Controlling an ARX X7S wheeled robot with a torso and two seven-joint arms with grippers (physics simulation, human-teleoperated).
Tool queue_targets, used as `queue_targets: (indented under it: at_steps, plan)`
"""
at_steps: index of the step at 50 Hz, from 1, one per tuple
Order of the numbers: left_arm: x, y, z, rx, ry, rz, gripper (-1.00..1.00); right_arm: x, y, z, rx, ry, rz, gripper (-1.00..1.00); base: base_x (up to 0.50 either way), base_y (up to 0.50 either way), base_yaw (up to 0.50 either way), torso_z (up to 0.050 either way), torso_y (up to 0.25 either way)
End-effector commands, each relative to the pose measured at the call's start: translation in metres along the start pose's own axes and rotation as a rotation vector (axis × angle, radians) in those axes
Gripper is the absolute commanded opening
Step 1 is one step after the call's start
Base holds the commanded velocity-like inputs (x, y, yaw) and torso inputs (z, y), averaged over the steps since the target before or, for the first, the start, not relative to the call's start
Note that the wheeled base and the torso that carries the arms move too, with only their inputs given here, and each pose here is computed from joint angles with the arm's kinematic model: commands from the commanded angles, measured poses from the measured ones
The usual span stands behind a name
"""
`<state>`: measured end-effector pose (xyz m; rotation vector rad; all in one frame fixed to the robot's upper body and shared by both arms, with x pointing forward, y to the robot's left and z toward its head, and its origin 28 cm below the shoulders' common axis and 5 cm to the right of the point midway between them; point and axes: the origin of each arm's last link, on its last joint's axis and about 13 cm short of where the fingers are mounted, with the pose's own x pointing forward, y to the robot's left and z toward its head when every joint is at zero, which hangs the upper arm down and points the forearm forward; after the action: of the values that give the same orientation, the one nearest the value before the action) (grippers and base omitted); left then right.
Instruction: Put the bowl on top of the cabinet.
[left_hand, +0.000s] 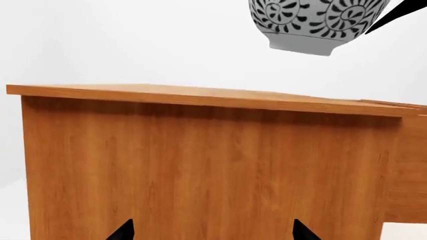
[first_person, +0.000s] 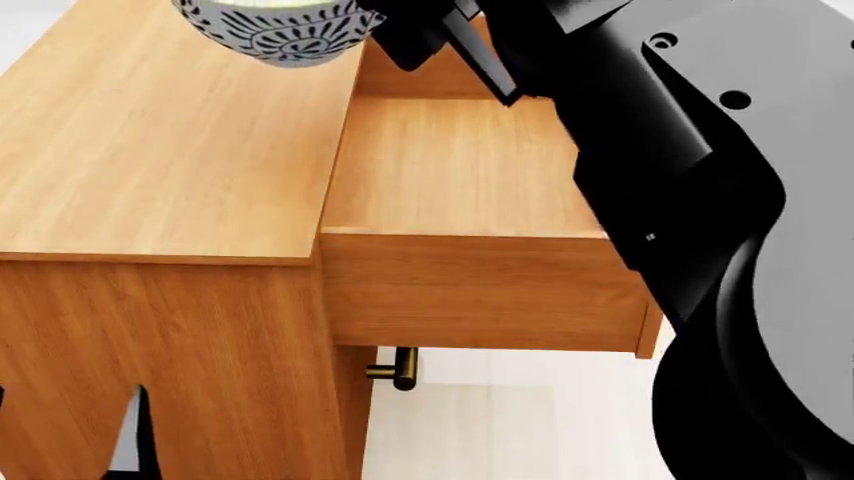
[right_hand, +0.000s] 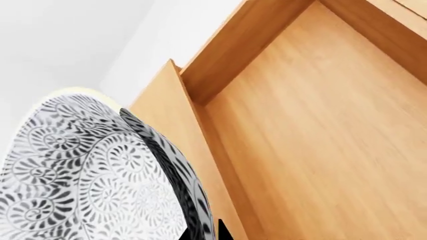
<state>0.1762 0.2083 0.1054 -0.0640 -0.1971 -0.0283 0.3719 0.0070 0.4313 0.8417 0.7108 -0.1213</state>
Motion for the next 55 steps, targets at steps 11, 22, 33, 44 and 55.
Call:
queue_targets:
  at_steps: [11,22,33,44,55]
  plan:
    - [0.005,0.005,0.003,-0.014,-0.034,0.035,1.0,0.003,0.005,-0.013,-0.003,0.029,0.046,-1.0,0.0,0.0,0.0,0.0,0.001]
    - [0.005,0.004,0.001,-0.018,-0.03,0.033,1.0,0.01,0.002,-0.022,-0.014,0.065,0.076,-1.0,0.0,0.0,0.0,0.0,0.0]
    - [0.005,0.004,0.001,-0.02,-0.025,0.03,1.0,0.017,0.0,-0.03,-0.023,0.094,0.087,-1.0,0.0,0.0,0.0,0.001,0.0]
    - [0.004,0.004,-0.006,-0.027,-0.021,0.03,1.0,0.02,-0.002,-0.032,-0.033,0.098,0.085,-1.0,0.0,0.0,0.0,0.0,0.001]
    - [0.004,0.004,-0.005,-0.029,-0.021,0.026,1.0,0.023,-0.004,-0.032,-0.028,0.097,0.074,-1.0,0.0,0.0,0.0,0.0,0.0]
